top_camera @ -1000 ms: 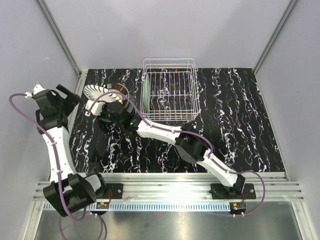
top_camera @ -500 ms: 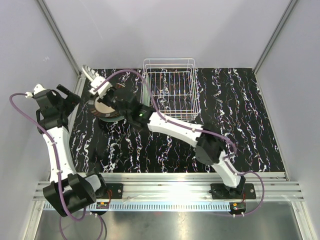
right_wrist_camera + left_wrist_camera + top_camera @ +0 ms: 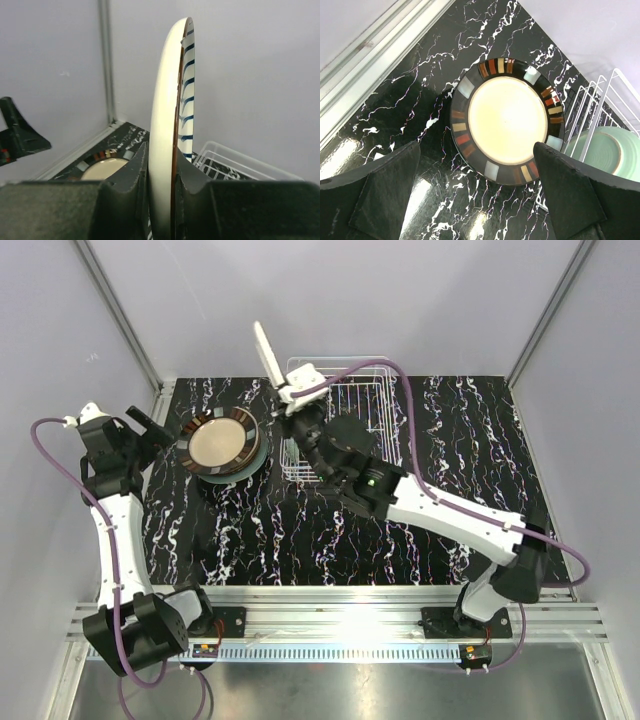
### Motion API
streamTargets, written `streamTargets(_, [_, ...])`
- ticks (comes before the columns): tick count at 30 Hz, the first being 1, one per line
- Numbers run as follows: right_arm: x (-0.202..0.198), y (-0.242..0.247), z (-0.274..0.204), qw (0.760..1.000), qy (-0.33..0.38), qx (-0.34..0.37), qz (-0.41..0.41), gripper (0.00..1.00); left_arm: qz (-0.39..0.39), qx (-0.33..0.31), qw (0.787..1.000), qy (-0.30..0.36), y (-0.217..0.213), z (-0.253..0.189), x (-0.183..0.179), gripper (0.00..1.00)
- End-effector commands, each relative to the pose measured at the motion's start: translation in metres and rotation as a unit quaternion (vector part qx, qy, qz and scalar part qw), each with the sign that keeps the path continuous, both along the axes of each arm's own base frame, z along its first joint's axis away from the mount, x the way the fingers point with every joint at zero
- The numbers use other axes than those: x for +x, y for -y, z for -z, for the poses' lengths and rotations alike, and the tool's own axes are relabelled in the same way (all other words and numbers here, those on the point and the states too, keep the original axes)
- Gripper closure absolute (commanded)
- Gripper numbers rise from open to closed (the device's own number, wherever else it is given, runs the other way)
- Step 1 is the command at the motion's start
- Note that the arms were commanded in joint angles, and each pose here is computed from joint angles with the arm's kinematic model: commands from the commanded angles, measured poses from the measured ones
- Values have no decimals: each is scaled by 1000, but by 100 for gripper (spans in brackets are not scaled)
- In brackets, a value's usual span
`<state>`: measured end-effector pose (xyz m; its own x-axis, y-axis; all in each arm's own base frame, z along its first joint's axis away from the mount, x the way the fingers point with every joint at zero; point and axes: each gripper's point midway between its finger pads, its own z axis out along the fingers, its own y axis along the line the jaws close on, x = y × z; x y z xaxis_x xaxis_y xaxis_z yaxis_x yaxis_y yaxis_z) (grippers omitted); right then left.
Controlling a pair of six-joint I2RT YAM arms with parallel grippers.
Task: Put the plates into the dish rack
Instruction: Pass the plate from the left arm to the right, then insert the plate into the dish rack
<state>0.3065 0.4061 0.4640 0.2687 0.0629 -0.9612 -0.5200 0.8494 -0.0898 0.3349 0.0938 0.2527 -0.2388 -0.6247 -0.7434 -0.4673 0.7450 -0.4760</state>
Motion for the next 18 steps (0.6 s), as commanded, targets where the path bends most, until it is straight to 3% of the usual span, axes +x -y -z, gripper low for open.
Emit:
streamTargets(1, [-4,54,-39,991,12,109,70,100,26,26,998,46,6,-29,3,5])
streamTargets(4, [2,70,-16,987,-7,114,110,100,46,21,997,55,13,-31,6,10])
streamTargets(7, [11,81,6,981,-34,136,134,100,44,21,998,49,13,-29,6,2])
streamTargets(18, [54,86,56,952,-138,256,93,100,49,10,998,46,19,-28,8,1])
